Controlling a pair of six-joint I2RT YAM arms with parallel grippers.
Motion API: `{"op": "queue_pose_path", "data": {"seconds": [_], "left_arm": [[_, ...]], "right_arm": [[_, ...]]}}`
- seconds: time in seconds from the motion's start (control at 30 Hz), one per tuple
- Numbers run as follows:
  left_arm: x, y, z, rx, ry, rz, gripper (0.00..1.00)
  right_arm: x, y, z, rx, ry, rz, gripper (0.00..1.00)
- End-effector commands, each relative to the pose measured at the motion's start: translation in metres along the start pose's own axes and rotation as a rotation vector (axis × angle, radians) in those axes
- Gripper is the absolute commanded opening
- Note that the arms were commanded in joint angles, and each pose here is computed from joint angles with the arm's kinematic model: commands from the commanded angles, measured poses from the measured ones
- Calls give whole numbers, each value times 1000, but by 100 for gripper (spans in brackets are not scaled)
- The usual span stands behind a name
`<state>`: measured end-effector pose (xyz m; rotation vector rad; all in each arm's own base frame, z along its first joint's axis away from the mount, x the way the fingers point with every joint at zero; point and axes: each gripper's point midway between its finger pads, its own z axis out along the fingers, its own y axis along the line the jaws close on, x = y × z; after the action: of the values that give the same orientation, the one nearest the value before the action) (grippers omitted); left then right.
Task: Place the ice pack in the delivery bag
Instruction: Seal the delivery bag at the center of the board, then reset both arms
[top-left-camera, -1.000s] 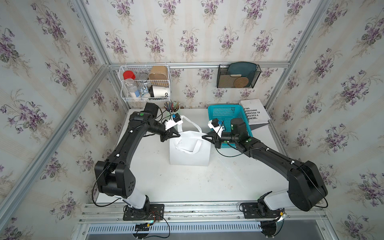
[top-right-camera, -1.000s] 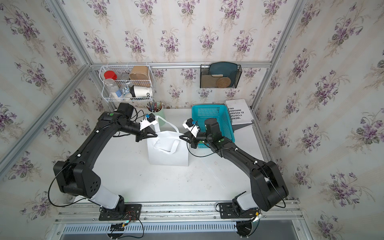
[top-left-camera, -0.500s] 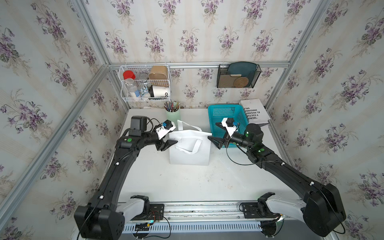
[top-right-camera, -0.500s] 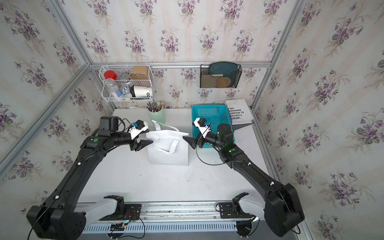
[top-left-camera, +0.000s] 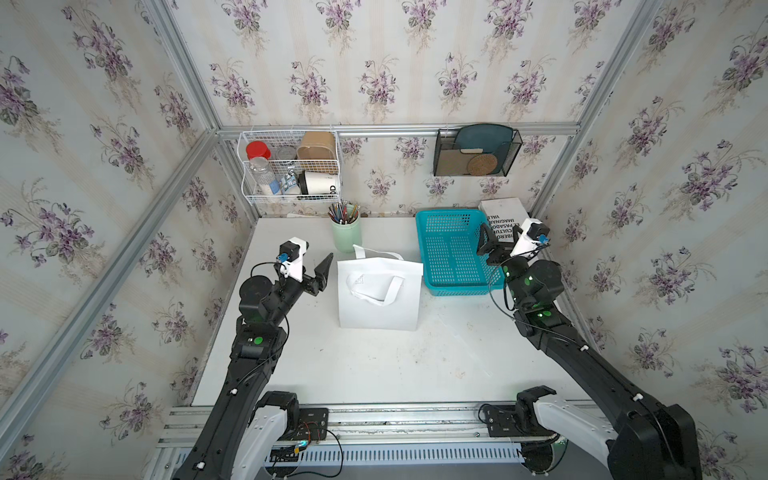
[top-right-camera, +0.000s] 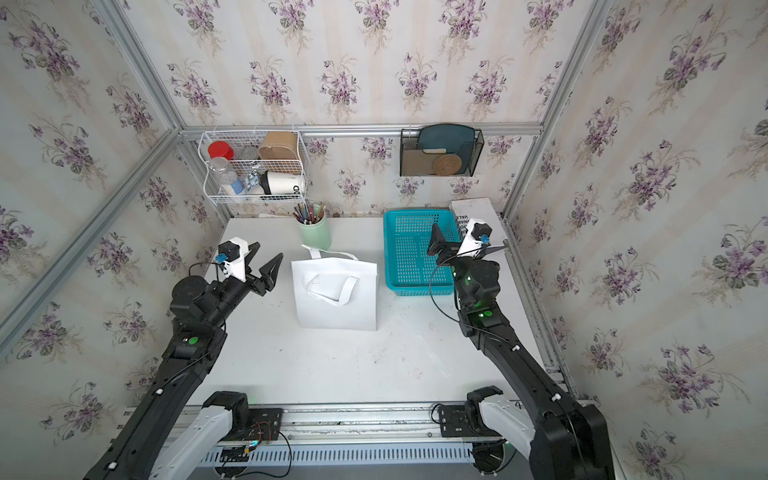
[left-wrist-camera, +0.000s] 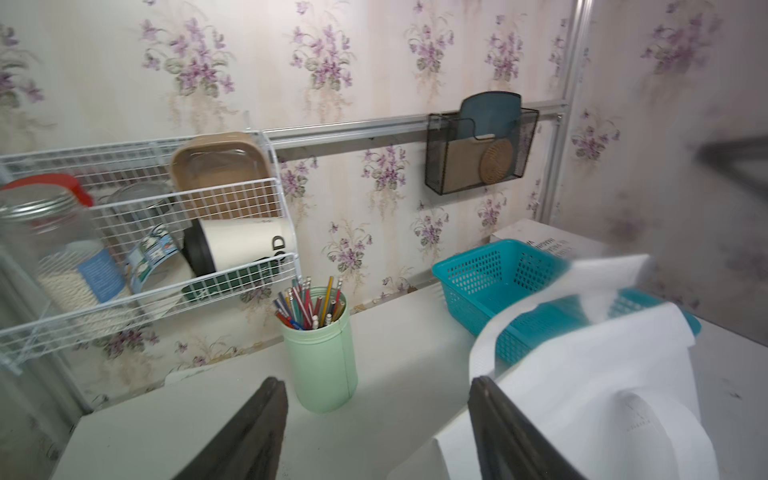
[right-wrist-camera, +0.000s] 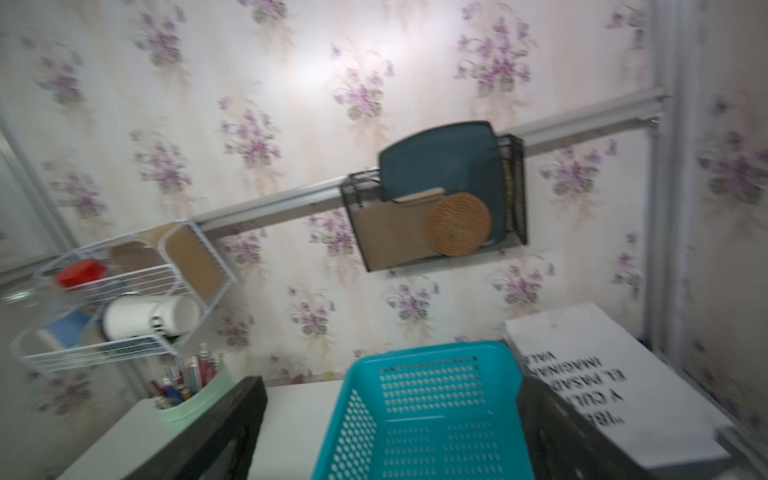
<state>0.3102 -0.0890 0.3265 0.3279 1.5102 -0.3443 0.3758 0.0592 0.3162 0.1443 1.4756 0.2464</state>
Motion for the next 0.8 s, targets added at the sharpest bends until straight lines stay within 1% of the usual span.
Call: {"op": "queue_pose_path", "data": {"seconds": [0.0,0.1,0.17,0.23,0.3,0.37,0.4,0.43,0.47,0.5,0.53,0.57,0.63,0.67,0.7,0.73,0.77], "left_arm": [[15,37,-6,-223,-4,-141,73],[53,54,-10,-325,93,-169,73],[81,63,-13,-387,177,-162,73],[113,72,-19,-446,269,-147,74],[145,86,-28,-523,340,-135,74],[161,95,-34,-562,353,-111,75],[167,99,-34,-563,354,-97,75],[172,103,-34,-567,353,-82,75],[176,108,-32,-567,350,-84,75],[179,109,-27,-543,339,-92,75],[186,110,-22,-517,342,-93,75],[201,111,-17,-495,379,-76,76],[197,118,0,-475,335,-53,76],[200,121,8,-456,341,-83,77],[200,122,13,-441,330,-113,77],[206,113,18,-370,339,-109,78],[220,105,21,-320,350,-97,78]], "right_arm": [[33,-71,-5,265,29,-24,100],[79,-108,-14,346,100,-74,100],[111,-119,-18,365,169,-112,100],[139,-122,-19,348,226,-141,100],[155,-125,-17,344,223,-184,100],[160,-124,-10,323,213,-196,100],[164,-118,-17,286,212,-203,100],[162,-112,-26,253,178,-202,100],[148,-111,-43,239,67,-193,100],[145,-113,-51,244,30,-188,100],[147,-113,-48,248,55,-177,100],[154,-117,-40,269,111,-169,100],[161,-119,-30,275,141,-189,100],[162,-119,-29,276,156,-181,100],[159,-118,-29,273,141,-186,100],[157,-117,-31,265,124,-195,100],[159,-114,-32,249,132,-194,100]]}}
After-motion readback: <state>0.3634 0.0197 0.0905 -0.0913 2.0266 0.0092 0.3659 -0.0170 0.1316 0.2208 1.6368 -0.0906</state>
